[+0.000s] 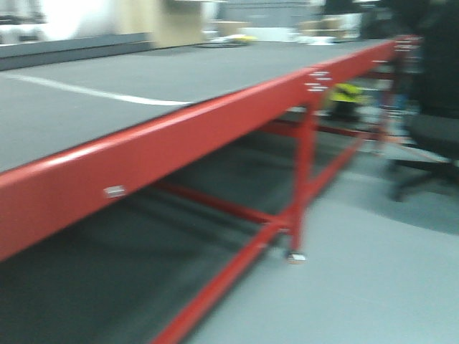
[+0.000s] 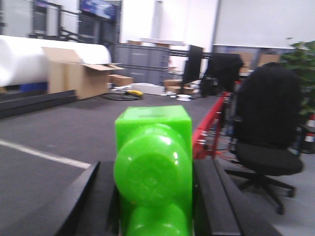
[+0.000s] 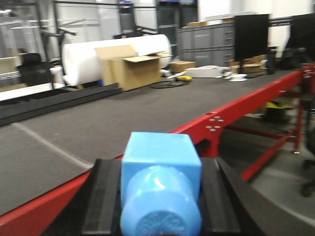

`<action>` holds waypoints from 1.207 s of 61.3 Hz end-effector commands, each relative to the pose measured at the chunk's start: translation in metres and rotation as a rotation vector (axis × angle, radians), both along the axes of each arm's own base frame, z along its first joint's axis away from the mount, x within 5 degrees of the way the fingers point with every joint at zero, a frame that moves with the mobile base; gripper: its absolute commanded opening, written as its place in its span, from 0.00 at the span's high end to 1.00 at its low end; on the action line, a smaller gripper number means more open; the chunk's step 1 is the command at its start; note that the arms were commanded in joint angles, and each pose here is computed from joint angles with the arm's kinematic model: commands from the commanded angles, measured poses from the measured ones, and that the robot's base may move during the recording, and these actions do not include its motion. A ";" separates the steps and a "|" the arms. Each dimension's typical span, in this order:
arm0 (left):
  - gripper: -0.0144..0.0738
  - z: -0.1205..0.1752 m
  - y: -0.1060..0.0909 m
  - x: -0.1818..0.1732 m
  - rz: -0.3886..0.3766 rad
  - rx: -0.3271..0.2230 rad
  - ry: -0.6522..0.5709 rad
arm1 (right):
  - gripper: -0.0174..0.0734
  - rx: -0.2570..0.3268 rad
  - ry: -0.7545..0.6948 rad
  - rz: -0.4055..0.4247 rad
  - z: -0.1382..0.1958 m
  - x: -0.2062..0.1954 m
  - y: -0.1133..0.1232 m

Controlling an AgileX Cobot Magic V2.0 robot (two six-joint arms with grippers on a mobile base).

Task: Grab block from conveyor and place in blue bin
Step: 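Hold both blocks and drive the base away from the conveyor, then drive toward the shelf of blue bins while holding both blocks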

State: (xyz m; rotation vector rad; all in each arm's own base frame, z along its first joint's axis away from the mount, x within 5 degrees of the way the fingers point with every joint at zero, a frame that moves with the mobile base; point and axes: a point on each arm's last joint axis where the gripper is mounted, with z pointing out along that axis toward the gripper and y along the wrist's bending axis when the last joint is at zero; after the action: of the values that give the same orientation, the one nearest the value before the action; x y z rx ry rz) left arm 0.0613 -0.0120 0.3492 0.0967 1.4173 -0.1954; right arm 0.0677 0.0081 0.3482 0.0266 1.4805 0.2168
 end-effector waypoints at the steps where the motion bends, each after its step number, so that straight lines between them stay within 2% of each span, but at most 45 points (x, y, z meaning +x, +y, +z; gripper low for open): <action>1: 0.96 0.002 0.000 -0.001 -0.001 -0.005 -0.024 | 0.99 -0.012 -0.025 -0.005 0.002 0.000 0.000; 74: 0.96 0.002 0.000 -0.001 -0.001 -0.004 -0.023 | 0.99 -0.012 -0.025 -0.005 0.002 0.000 0.000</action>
State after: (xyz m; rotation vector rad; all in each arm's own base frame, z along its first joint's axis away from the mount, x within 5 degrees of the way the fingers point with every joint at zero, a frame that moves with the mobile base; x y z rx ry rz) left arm 0.0613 -0.0120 0.3492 0.0967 1.4173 -0.1954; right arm 0.0676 0.0081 0.3484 0.0267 1.4784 0.2168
